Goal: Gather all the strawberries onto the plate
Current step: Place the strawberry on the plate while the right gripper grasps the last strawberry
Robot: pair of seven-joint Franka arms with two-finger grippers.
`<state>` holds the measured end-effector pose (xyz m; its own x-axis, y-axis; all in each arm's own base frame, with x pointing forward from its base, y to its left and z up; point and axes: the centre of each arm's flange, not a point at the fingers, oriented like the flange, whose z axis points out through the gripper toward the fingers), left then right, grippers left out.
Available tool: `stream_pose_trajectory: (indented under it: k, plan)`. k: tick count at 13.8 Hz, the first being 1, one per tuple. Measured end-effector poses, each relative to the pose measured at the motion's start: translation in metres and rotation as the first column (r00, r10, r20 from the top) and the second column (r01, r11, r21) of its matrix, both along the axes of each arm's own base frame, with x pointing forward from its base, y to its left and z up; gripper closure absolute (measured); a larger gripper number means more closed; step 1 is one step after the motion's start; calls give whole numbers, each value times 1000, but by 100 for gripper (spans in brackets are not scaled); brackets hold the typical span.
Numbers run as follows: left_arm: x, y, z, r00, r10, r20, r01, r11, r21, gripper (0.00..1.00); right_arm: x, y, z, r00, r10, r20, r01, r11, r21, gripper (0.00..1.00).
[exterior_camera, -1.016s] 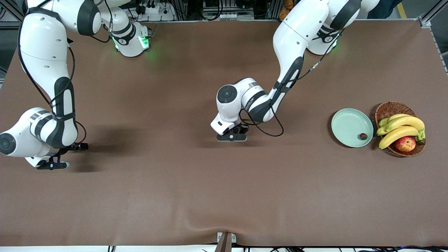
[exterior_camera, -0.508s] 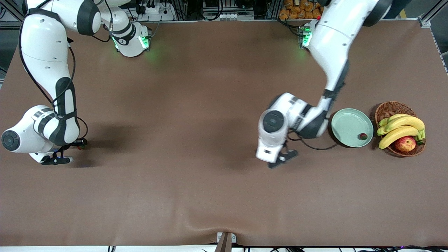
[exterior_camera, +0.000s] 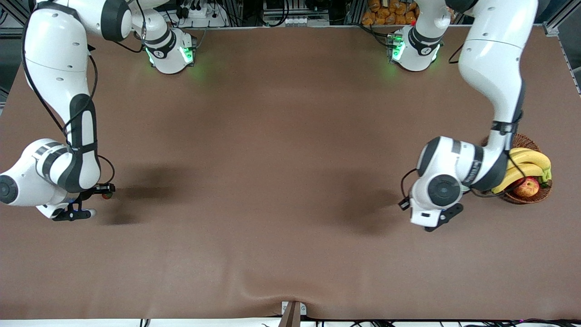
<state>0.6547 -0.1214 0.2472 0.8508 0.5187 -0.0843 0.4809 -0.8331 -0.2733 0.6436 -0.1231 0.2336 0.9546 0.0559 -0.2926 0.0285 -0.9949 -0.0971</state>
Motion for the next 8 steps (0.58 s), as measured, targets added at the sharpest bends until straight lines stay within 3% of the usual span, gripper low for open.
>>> stream_pose_trajectory:
  k: [2, 5, 8]
  plan:
    - [-13, 44, 9, 998, -45, -34, 44, 999, -15, 67, 8, 32, 25, 998, -51, -41, 51, 999, 7, 72]
    - [-39, 92, 16, 990, -124, -63, 121, 992, -46, 67, 13, 87, 58, 987, -149, -62, 149, 989, -14, 72]
    - [-63, 148, 6, 977, -203, -61, 197, 976, -96, 67, 9, 165, 81, 956, -278, -91, 278, 960, -15, 72]
